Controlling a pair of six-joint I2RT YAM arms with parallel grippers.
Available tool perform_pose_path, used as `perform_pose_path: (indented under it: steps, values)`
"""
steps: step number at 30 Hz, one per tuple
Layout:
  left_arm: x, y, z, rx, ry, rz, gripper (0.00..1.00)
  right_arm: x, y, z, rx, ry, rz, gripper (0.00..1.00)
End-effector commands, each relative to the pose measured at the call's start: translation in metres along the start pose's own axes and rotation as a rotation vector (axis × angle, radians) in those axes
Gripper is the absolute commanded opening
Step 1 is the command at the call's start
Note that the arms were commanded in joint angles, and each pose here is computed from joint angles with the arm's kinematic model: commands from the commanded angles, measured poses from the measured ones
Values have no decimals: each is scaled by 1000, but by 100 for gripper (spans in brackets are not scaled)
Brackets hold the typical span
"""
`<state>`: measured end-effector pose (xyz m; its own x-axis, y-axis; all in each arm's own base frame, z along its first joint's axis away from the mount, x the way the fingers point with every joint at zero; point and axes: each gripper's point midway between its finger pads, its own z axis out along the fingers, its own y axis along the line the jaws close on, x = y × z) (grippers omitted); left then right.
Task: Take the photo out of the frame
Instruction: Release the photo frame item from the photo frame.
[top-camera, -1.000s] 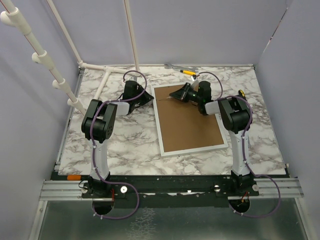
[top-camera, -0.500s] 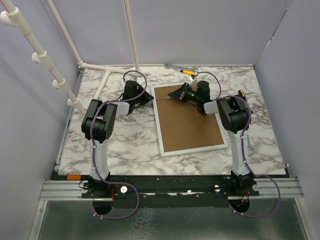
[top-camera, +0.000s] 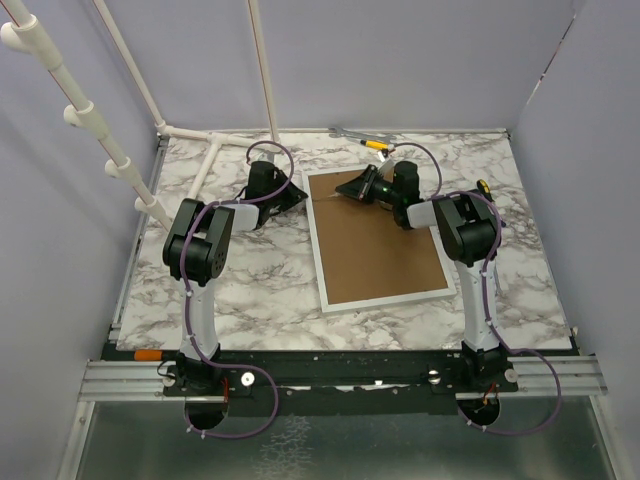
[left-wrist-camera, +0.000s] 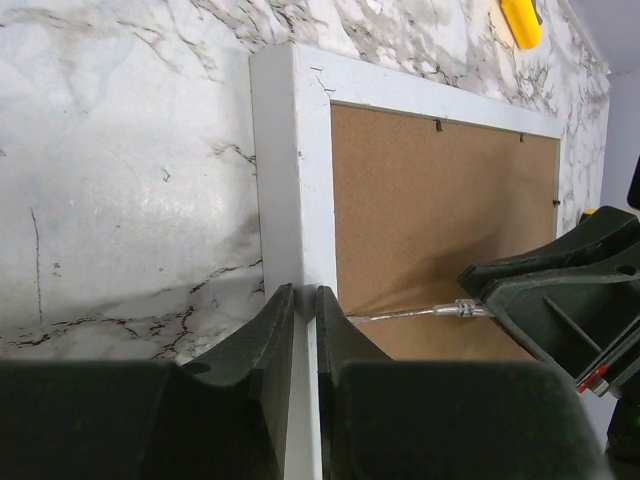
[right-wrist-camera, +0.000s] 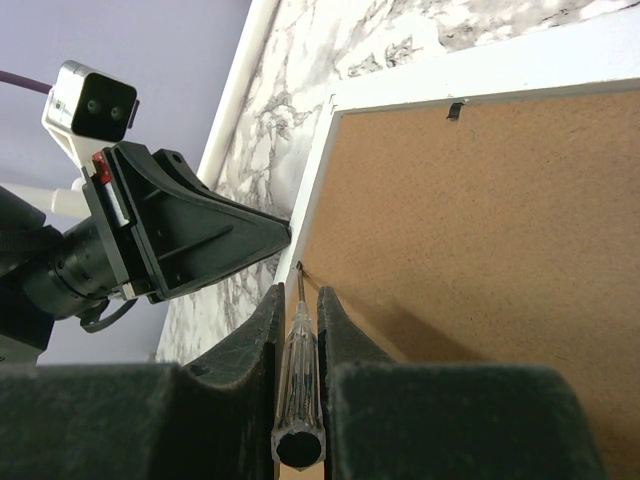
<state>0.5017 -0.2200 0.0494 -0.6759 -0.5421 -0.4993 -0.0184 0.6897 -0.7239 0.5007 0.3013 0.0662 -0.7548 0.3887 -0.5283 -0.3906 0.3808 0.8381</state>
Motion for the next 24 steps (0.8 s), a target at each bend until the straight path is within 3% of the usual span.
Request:
perform_pose_path:
  steps: [1, 24]
  values:
    - [21, -8, 4, 29, 60, 1, 14, 20, -9, 9, 2, 46, 15, 0]
    - [51, -14, 0, 43, 115, -4, 13, 26, 22, 30, -51, 95, -33, 1]
